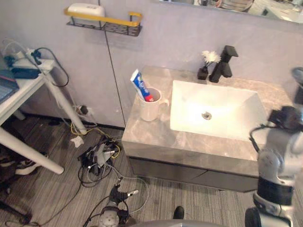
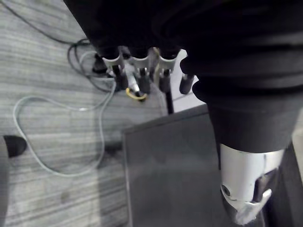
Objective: Organize washtable
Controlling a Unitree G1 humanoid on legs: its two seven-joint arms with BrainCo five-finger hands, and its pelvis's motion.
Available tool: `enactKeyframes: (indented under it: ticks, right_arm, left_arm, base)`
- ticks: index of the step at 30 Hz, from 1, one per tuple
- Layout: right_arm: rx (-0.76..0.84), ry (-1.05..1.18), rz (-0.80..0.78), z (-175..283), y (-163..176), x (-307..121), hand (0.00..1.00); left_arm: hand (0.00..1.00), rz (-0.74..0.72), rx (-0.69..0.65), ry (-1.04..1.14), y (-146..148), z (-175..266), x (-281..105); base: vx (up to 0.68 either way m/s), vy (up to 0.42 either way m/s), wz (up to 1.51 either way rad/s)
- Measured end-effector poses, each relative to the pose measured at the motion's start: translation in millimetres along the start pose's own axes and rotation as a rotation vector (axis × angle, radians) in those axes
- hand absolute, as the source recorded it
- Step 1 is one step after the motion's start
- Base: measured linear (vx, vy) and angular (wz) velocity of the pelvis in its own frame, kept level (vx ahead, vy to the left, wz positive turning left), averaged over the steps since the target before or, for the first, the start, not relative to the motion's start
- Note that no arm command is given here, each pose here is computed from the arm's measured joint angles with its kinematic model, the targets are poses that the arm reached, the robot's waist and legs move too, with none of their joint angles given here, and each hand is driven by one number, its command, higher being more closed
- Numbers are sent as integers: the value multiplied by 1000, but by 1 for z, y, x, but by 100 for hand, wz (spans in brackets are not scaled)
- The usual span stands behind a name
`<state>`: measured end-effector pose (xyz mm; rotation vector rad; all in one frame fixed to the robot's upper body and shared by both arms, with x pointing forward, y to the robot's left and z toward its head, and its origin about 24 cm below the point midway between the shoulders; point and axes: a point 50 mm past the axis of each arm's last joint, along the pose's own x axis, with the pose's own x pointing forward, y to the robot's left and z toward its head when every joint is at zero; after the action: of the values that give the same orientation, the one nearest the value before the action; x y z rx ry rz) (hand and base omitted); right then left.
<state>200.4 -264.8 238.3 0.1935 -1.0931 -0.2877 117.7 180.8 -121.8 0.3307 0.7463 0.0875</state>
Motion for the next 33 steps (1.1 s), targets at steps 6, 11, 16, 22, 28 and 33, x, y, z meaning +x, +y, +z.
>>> enactKeyframes:
  ticks: [6,11,16,22,28,33]
  right_arm:
    - [-246,66,-242,24,-58,-44,0]
    - [-549,312,-439,24,-94,-104,0]
    - [-576,763,-610,6,-105,-197,0]
    - [-450,1248,-524,-29,-73,-282,0]
    - [-449,1714,-544,-25,-76,-378,0]
    - [-550,2047,-800,11,-100,-444,0]
  left_arm:
    - [0,39,-51,127,7,-24,2]
    - [0,62,-80,199,12,-38,1]
    - [0,79,-145,229,5,-40,-1]
    - [0,65,-170,234,-5,-38,-2]
    - [0,37,-127,219,-10,-35,-1]
    - [0,37,-161,267,-9,-40,3]
  base:
    - [23,-1,-22]
    - [15,6,-17]
    - [13,12,-15]
    - [8,3,-7]
    - [0,0,0]
    - [8,2,7]
